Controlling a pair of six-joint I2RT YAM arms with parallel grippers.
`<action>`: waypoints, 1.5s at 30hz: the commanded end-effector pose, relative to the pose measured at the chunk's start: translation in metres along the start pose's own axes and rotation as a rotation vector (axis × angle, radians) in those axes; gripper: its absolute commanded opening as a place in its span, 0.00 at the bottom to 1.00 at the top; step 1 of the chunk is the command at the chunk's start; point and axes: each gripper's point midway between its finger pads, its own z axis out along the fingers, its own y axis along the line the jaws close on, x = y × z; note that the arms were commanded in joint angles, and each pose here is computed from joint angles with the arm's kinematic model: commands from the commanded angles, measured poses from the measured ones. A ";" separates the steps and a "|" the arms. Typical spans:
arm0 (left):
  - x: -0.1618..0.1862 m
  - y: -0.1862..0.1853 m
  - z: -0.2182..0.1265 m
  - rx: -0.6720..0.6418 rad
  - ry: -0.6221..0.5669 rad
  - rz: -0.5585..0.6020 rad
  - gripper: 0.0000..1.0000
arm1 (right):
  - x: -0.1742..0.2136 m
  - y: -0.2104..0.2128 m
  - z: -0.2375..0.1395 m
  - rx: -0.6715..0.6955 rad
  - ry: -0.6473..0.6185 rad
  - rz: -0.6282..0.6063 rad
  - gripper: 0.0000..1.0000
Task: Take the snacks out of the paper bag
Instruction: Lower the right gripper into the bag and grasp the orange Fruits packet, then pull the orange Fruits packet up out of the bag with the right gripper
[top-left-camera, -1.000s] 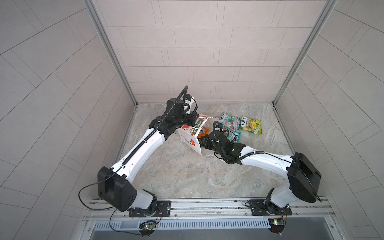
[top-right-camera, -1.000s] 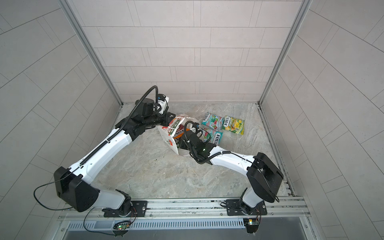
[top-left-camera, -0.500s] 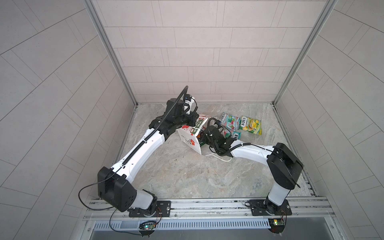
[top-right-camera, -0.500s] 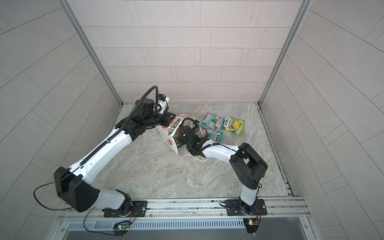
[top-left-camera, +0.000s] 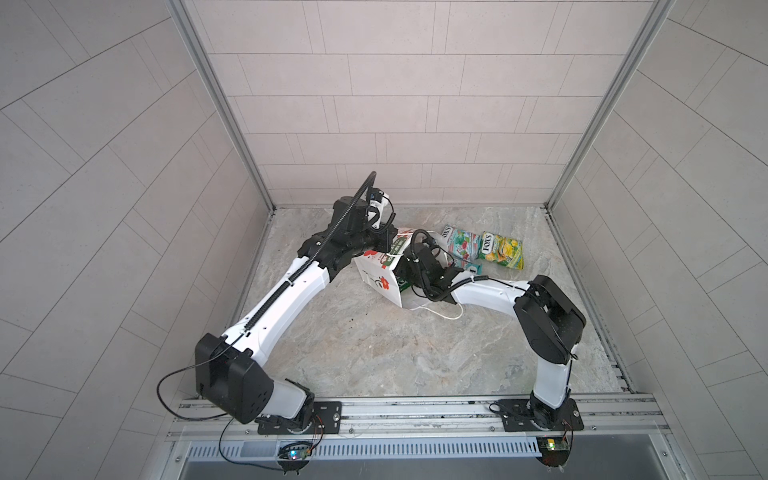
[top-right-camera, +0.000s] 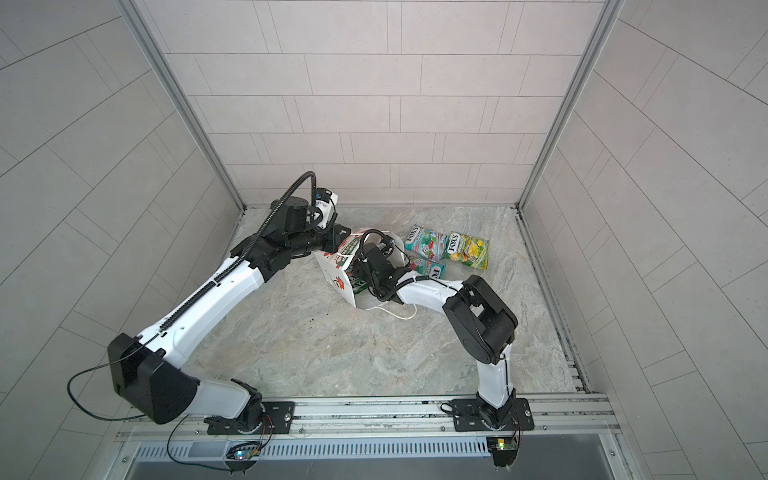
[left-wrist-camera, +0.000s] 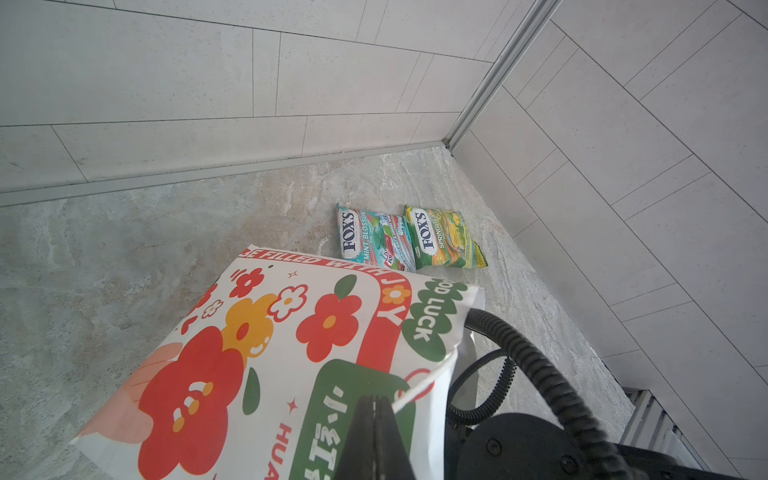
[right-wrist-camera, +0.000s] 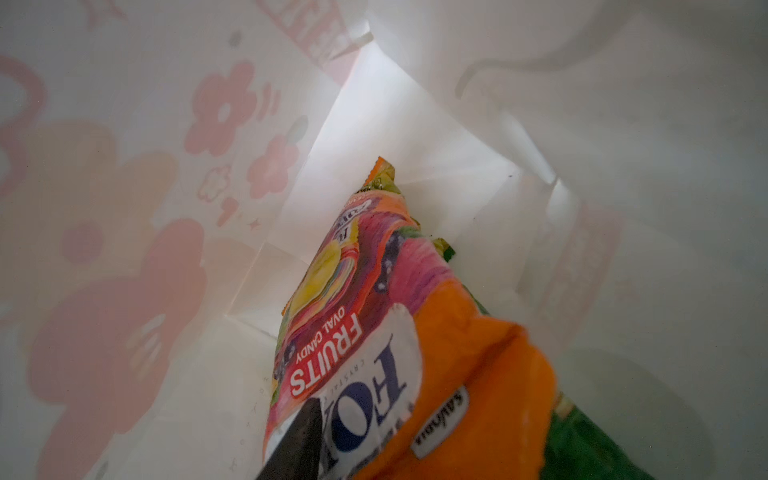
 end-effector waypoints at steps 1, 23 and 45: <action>-0.007 -0.001 -0.008 -0.010 -0.029 0.020 0.00 | 0.002 -0.002 0.011 -0.003 0.013 0.060 0.39; -0.009 0.014 -0.010 -0.098 -0.046 0.007 0.00 | 0.000 0.026 -0.037 -0.159 0.057 -0.101 0.00; -0.008 0.016 -0.009 -0.110 -0.045 0.008 0.00 | -0.025 0.049 -0.165 -0.220 0.047 -0.464 0.00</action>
